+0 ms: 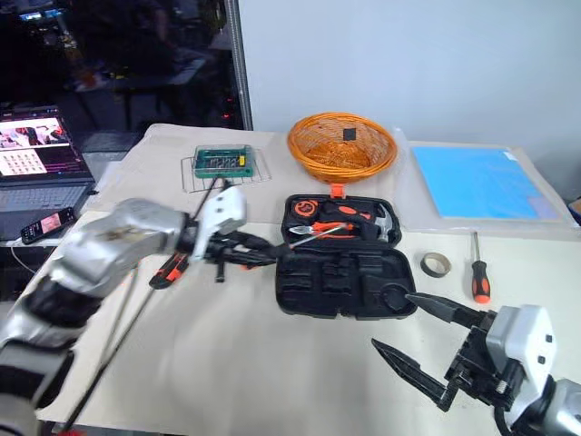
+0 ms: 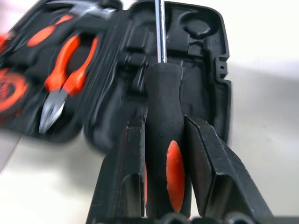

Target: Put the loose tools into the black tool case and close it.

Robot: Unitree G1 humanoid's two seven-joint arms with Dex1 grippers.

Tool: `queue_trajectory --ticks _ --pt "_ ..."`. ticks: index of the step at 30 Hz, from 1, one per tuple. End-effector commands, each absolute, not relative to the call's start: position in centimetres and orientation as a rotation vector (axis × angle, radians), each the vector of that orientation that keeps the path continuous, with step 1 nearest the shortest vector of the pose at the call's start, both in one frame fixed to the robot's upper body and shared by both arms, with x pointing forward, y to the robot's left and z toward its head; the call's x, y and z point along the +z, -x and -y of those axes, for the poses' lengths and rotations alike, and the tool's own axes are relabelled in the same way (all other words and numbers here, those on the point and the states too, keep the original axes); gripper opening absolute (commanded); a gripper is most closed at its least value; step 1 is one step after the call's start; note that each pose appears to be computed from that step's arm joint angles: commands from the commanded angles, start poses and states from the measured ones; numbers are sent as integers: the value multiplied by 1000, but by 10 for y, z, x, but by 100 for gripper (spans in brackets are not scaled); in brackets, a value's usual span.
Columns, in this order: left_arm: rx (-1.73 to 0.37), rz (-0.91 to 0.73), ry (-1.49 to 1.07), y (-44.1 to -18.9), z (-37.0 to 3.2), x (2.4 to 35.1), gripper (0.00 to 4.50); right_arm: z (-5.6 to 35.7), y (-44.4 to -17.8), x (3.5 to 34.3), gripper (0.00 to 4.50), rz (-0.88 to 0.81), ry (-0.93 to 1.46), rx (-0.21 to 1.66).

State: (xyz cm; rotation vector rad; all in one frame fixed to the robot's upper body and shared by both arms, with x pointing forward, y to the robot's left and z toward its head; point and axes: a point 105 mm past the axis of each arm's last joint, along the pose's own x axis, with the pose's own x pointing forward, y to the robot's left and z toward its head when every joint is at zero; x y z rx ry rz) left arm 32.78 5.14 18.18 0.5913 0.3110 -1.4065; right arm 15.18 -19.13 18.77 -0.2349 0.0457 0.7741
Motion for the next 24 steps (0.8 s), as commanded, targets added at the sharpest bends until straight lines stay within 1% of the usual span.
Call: queue_trajectory --ticks 1,4,6,12,17,24 --pt "-1395 -297 -739 -351 -30 181 79 193 -144 196 450 -5 282 761" --pt "-1368 -329 -846 -369 -21 171 79 193 -144 199 450 7 297 743" --pt "-1346 -317 -888 -379 -16 171 79 193 -147 202 450 23 309 734" --pt "-1349 -336 -1021 -391 -5 160 79 192 -152 204 450 34 322 735" --pt "-1389 -349 -1034 -388 1 155 79 190 -150 204 450 34 319 738" --pt "-1395 -434 -1035 -386 -6 141 79 190 -148 202 450 28 315 732"
